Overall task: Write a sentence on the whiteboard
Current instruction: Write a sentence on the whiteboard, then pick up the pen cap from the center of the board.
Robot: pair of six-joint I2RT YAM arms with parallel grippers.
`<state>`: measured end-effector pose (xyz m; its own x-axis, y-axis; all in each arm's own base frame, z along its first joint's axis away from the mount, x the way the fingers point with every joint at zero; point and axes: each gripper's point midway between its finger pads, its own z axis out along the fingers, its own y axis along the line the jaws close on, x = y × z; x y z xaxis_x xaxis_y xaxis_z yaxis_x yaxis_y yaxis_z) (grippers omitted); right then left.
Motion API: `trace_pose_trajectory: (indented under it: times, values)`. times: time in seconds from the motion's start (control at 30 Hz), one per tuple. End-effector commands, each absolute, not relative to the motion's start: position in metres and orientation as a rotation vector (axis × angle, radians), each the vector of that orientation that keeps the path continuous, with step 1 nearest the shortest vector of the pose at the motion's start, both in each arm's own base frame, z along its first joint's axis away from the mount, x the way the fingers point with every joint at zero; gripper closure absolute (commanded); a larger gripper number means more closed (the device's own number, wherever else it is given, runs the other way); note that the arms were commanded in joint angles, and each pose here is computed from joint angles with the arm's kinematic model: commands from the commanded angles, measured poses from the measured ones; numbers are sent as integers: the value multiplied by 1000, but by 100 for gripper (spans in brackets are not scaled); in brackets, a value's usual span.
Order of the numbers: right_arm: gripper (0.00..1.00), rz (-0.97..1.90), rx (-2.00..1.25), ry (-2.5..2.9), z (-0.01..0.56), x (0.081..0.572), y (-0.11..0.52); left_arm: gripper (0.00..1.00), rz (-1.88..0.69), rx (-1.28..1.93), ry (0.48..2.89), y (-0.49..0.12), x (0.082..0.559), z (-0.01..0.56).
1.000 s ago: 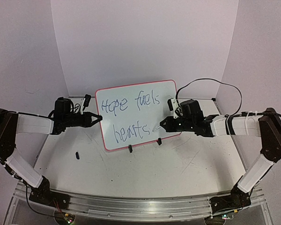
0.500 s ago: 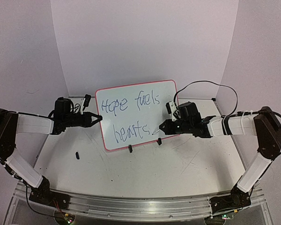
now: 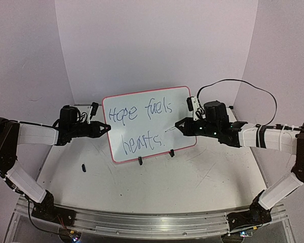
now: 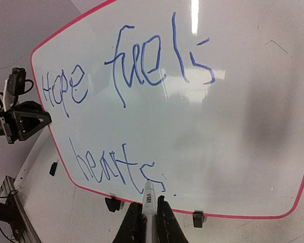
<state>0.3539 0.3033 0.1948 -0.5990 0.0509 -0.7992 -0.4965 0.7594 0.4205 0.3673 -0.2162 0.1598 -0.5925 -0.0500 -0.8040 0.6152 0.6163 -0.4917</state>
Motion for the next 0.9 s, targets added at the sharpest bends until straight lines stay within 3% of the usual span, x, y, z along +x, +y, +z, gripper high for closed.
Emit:
trace_pose_trajectory:
  times: [0.0, 0.1, 0.2, 0.27, 0.5, 0.67, 0.77, 0.87]
  values:
    - [100, 772, -330, 2046, 210, 353, 297, 64, -790, 353, 1955, -193, 389, 181]
    - [100, 744, -335, 2030, 216, 354, 292, 53, -755, 324, 1901, -185, 386, 203]
    - [100, 718, -339, 2009, 226, 354, 287, 13, -741, 301, 1855, -179, 378, 228]
    - [100, 708, -341, 1991, 235, 354, 284, 5, -729, 268, 1845, -172, 370, 243]
    - [100, 659, -351, 1950, 250, 349, 271, 4, -739, -114, 2076, -130, 311, 225]
    - [100, 669, -366, 1944, 251, 346, 272, 21, -694, -548, 2363, -103, 263, 174]
    - [100, 711, -381, 1936, 252, 343, 277, 34, -408, -824, 2644, -74, 219, 108]
    - [100, 752, -390, 1929, 254, 339, 281, 40, -246, -884, 2782, -66, 197, 70]
